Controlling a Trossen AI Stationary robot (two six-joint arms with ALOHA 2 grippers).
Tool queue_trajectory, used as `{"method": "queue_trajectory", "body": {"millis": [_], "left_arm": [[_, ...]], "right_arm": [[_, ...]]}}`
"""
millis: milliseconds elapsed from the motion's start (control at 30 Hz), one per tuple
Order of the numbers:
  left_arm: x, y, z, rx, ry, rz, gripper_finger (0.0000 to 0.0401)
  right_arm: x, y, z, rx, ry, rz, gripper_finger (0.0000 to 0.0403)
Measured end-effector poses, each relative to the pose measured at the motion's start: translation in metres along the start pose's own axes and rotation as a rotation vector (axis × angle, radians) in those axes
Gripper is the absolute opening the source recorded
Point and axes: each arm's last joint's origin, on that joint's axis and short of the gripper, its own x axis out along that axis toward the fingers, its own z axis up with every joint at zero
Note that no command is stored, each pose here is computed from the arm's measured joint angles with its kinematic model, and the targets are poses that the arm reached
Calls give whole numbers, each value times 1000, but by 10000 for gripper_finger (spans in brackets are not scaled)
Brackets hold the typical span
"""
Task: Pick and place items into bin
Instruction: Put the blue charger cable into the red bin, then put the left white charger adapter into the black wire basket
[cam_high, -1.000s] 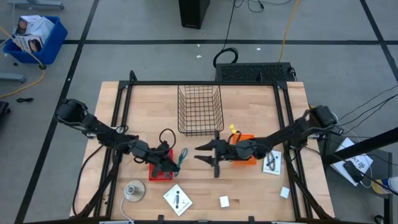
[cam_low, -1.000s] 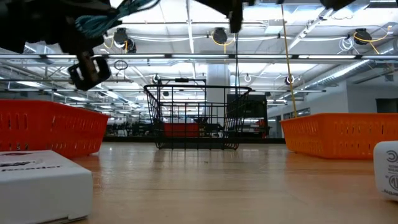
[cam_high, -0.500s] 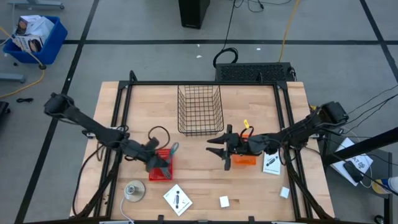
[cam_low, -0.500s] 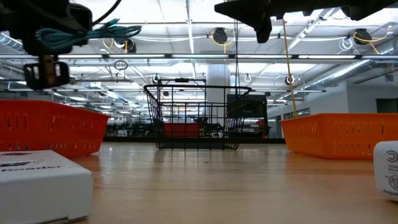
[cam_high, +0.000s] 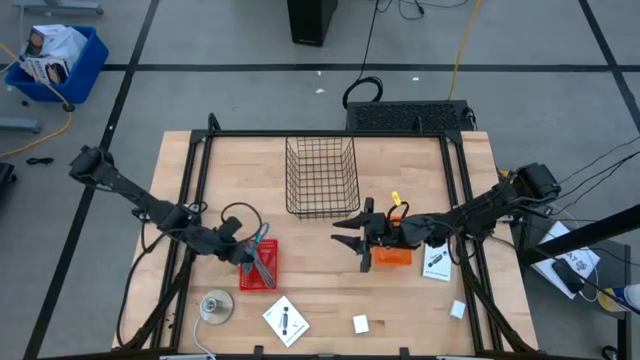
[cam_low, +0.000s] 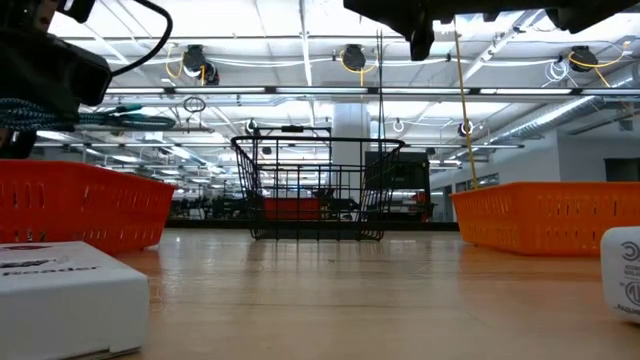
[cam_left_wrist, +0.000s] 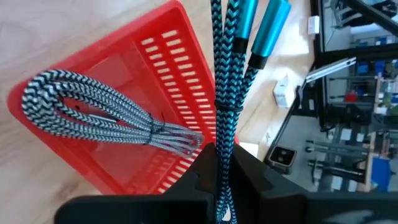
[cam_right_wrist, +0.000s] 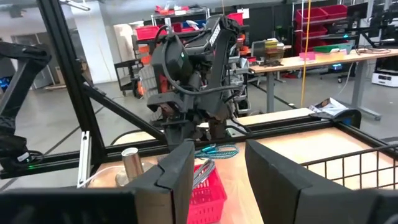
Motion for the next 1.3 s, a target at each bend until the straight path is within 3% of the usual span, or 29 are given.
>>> {"method": "queue_trajectory", "body": {"millis": [233, 533, 833, 1000, 1133, 1300], "left_arm": [[0, -3, -2, -27, 32, -28, 63], [1, -9, -3, -15, 75, -87, 67], [2, 5, -3, -49, 64, 55, 99], [2, 4, -3, -59, 78, 51, 101], [2, -4, -1, 13, 30, -40, 102], [-1, -23, 3, 238, -116, -220, 102]], "right_arm": [[0, 0, 0, 0, -4, 0, 135], [0, 0, 1, 1, -7, 1, 135], [0, 0, 1, 1, -7, 1, 136], [0, 0, 1, 0, -5, 1, 135], [0, 0, 1, 9, -4, 4, 137], [0, 0, -1, 45, 11, 2, 133]]}}
